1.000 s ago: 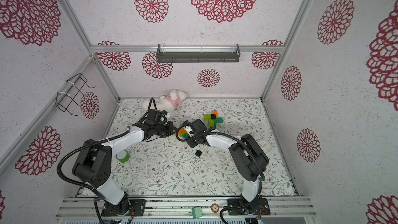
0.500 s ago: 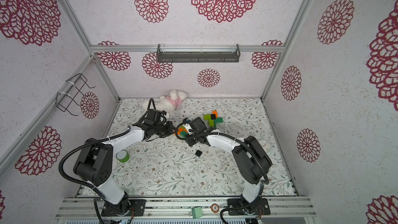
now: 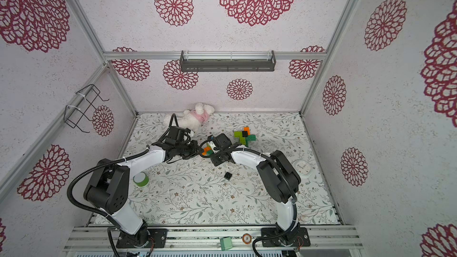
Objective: Assemble a small pinwheel with lego
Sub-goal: Assemble the lego brick with the lego brick.
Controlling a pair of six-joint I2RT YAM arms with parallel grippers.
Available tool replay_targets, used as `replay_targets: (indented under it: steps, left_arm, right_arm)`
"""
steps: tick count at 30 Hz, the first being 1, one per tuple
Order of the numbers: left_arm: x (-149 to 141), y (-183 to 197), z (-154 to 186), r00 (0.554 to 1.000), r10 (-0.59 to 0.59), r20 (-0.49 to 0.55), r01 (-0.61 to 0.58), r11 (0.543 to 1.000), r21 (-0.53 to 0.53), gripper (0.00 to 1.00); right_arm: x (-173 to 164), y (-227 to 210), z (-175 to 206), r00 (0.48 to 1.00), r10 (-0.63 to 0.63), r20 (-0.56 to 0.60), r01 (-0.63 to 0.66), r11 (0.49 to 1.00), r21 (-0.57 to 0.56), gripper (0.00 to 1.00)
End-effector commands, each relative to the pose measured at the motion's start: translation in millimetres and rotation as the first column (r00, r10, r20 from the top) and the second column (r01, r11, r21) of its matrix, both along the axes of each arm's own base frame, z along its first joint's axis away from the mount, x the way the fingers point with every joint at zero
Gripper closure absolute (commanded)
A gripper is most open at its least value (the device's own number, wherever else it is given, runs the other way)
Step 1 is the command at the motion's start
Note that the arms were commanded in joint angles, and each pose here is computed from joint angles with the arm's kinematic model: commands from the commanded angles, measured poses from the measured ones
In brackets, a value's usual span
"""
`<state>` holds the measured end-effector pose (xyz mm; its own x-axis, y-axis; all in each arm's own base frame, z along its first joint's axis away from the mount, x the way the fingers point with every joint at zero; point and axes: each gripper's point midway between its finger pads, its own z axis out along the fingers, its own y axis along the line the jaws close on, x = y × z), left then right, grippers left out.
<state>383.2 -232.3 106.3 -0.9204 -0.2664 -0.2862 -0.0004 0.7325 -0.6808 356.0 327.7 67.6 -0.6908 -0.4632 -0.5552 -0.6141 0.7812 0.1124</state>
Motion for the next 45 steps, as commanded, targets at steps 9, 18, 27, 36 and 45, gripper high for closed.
replay_targets:
  steps: [9, 18, 27, 36, 45]
  left_arm:
    - [2, 1, 7, 0.999, -0.02, 0.025, 0.02, 1.0, -0.006, 0.93]
    - [1, -2, 3, 0.999, -0.033, 0.014, 0.033, 0.999, -0.008, 0.93]
    - [-2, -19, -3, 0.996, -0.091, -0.004, 0.091, 0.996, 0.001, 0.93]
    - [12, -38, -13, 0.997, -0.075, -0.024, 0.073, 0.995, -0.072, 0.93]
    - [23, -52, -23, 0.998, -0.055, -0.041, 0.049, 0.991, -0.121, 0.93]
  right_arm:
    - [10, -5, 9, 0.998, -0.059, 0.028, 0.06, 0.998, -0.018, 0.77]
    - [11, -9, 2, 0.996, -0.079, 0.035, 0.08, 0.996, -0.034, 0.77]
    - [12, -17, -6, 0.994, -0.096, 0.043, 0.099, 0.993, -0.069, 0.78]
    - [14, -23, -6, 0.986, -0.153, 0.068, 0.157, 0.987, -0.044, 0.78]
    - [13, -22, -7, 0.984, -0.167, 0.058, 0.168, 0.985, -0.023, 0.78]
